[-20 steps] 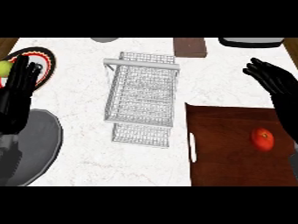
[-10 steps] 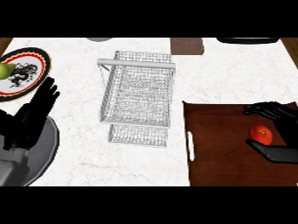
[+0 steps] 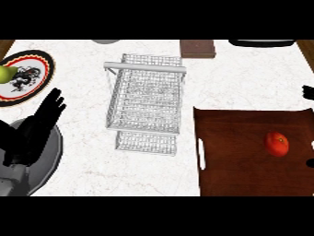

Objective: Pick the tomato from the tray and place it in the tiered basket

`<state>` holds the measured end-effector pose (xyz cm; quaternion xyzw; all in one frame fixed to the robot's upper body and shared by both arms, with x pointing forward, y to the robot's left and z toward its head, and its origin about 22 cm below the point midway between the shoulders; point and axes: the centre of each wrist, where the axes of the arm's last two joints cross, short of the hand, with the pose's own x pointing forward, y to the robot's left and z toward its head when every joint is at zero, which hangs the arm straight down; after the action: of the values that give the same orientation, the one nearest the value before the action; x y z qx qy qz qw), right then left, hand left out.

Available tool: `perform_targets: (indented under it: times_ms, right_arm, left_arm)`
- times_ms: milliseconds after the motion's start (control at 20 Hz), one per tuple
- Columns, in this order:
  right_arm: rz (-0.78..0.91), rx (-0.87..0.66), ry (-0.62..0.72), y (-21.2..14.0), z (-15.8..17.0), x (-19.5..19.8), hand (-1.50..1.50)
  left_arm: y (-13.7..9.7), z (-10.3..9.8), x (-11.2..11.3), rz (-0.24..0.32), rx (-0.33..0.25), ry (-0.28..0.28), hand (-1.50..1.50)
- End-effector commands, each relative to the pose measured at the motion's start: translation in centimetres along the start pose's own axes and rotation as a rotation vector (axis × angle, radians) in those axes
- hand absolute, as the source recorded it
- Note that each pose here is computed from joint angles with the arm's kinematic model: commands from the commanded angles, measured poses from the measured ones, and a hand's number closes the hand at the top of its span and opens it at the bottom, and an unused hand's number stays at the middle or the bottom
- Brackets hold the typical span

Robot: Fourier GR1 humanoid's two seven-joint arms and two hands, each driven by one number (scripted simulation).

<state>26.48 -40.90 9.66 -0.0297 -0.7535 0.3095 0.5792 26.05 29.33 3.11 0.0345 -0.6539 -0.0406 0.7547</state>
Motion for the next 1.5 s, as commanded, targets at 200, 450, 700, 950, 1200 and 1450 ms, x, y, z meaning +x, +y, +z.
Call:
perform_targets:
  times_ms: [200, 450, 700, 950, 1200, 1450]
  right_arm:
    - [0.478, 0.452, 0.193, -5.0, -0.5, 6.6, -1.50]
    - [0.532, 0.611, 0.235, -1.7, -1.8, 7.0, -1.50]
    - [0.526, 0.527, 0.257, 3.1, -0.9, 6.7, -1.50]
    - [0.553, 0.517, 0.315, 3.9, -2.4, 2.7, -1.50]
    - [0.586, 0.504, 0.394, 5.4, -2.4, 2.1, -1.50]
    - [0.584, 0.488, 0.357, 7.0, -0.9, -1.1, -1.50]
  left_arm:
    - [0.2, 0.6, -0.2, -0.009, -0.008, 0.028, 0.00]
    - [-0.1, -0.3, 0.6, 0.006, -0.004, 0.005, 0.00]
    - [0.1, 0.6, 1.0, 0.011, -0.008, 0.019, 0.00]
    - [-1.4, -0.7, -1.1, -0.012, -0.023, 0.004, 0.00]
    - [-0.3, 1.0, 0.0, -0.003, -0.004, 0.006, 0.00]
    - [-0.1, -0.3, 0.7, -0.001, 0.001, 0.013, 0.00]
